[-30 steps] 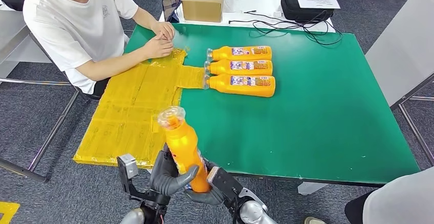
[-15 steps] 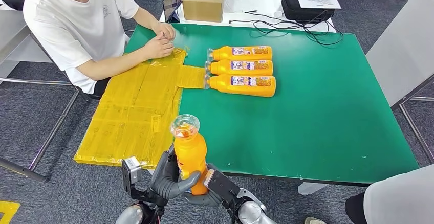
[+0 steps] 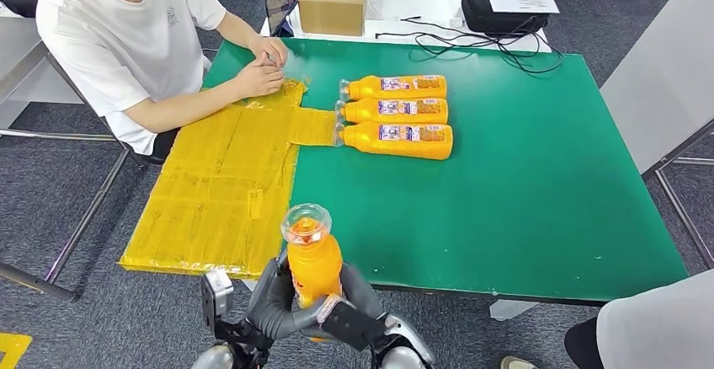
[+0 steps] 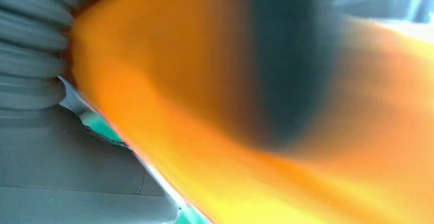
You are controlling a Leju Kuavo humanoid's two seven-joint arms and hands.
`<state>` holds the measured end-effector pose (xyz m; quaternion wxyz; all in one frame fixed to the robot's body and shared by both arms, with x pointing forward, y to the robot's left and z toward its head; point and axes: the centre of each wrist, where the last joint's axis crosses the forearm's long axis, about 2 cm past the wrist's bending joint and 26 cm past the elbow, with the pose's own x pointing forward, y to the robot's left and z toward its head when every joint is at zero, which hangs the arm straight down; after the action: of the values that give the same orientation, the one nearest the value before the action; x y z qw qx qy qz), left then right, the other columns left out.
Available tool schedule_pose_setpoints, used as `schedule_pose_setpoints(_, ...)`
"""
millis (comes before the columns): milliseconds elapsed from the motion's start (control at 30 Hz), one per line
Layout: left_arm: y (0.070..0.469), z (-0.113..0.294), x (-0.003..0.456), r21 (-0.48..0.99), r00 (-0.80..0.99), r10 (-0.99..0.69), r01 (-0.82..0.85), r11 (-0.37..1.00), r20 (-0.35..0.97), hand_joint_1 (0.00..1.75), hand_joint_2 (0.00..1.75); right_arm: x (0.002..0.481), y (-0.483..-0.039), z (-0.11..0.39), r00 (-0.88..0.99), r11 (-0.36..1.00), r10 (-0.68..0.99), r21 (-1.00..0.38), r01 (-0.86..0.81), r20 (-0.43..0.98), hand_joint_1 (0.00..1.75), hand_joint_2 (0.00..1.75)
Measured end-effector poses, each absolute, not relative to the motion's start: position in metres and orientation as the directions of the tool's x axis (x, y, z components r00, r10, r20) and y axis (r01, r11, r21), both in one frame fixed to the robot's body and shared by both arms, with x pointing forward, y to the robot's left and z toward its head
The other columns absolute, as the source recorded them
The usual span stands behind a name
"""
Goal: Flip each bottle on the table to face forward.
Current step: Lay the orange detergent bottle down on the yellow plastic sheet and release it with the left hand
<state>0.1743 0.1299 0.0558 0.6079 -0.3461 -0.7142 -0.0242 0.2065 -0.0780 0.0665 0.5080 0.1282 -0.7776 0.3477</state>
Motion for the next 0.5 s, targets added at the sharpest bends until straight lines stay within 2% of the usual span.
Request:
schedule_pose_setpoints(167, 0.131, 0.062, 0.174, -0.358, -0.055, 0.443, 0.505, 0.785, 0.895, 1.75, 1.75, 0.201, -0.073, 0.081, -0.549, 0.845, 0.158, -0.400, -0.355, 0.821, 0.00, 0.00)
schedule_pose_setpoints(267, 0.130, 0.069, 0.180, -0.341, -0.076, 0.433, 0.501, 0.796, 0.898, 1.75, 1.75, 0.202, -0.077, 0.085, -0.572, 0.907, 0.140, -0.336, -0.254, 0.808, 0.00, 0.00)
schedule_pose_setpoints(367, 0.127, 0.076, 0.188, -0.334, -0.091, 0.431, 0.499, 0.800, 0.898, 1.75, 1.75, 0.205, -0.080, 0.086, -0.546, 0.941, 0.102, -0.258, -0.217, 0.832, 0.00, 0.00)
schedule_pose_setpoints(500, 0.125, 0.080, 0.193, -0.335, -0.098, 0.436, 0.499, 0.799, 0.894, 1.75, 1.75, 0.206, -0.082, 0.086, -0.533, 0.951, 0.093, -0.233, -0.201, 0.841, 0.00, 0.00)
